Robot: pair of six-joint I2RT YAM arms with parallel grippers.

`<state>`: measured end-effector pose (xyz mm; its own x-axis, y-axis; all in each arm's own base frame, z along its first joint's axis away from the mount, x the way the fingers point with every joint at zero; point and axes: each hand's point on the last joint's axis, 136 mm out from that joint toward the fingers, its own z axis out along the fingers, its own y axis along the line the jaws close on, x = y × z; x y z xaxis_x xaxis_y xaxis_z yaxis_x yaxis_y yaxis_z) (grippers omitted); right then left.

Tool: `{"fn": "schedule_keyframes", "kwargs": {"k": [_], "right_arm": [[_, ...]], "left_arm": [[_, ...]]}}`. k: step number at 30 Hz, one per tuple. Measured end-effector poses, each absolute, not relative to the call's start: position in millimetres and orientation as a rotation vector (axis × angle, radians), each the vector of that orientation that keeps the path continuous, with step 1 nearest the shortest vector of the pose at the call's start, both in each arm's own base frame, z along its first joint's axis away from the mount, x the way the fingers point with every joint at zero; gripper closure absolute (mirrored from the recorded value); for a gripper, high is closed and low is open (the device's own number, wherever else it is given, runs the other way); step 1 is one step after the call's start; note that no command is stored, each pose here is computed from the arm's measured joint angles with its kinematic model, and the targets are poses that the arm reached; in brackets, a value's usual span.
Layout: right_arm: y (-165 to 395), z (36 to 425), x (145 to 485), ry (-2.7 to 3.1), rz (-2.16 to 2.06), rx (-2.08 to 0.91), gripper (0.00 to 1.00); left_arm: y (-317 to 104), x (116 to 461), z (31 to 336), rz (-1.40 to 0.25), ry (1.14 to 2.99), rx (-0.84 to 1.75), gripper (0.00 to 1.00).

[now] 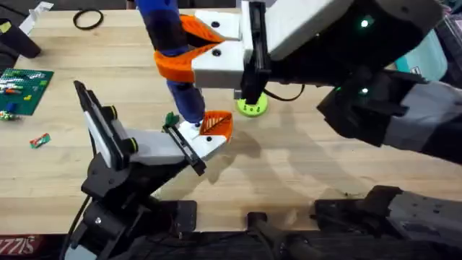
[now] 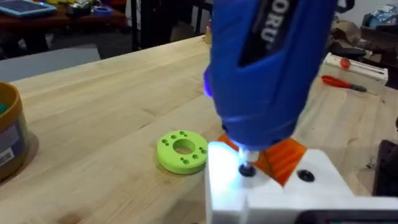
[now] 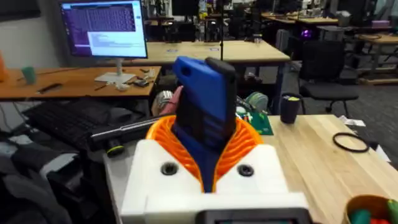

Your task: Pick up the gripper from the table and insert it into the empty holder that is missing its gripper. Then pick up a screw, insert it into the mounting hole, and use the screwdriver to tighten it. Finally, clean up the table by picking up the vegetable and placing it into the bucket.

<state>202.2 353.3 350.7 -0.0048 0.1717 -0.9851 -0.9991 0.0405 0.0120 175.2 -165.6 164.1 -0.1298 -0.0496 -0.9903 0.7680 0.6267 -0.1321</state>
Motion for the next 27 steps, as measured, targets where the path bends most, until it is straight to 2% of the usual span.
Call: {"fn": "schedule_keyframes", "kwargs": {"k": [4,14,22,27], "right_arm": [[350,356,205,1.088,1.293,-1.014,0.955],[317,423,190,0.837,1.312,-0.91,0.955],[319,403,208,0.992,1.339,-0.894,0.956],[303,374,251,1.182,1.271,-0.828,0.955]], "left_arm": [[-166,175,164,-0.783,1.553,0.622,0.988],[-166,175,164,-0.783,1.553,0.622,0.988],[-166,175,164,-0.783,1.553,0.622,0.988],[-166,175,164,-0.783,1.553,0.622,0.988]]}}
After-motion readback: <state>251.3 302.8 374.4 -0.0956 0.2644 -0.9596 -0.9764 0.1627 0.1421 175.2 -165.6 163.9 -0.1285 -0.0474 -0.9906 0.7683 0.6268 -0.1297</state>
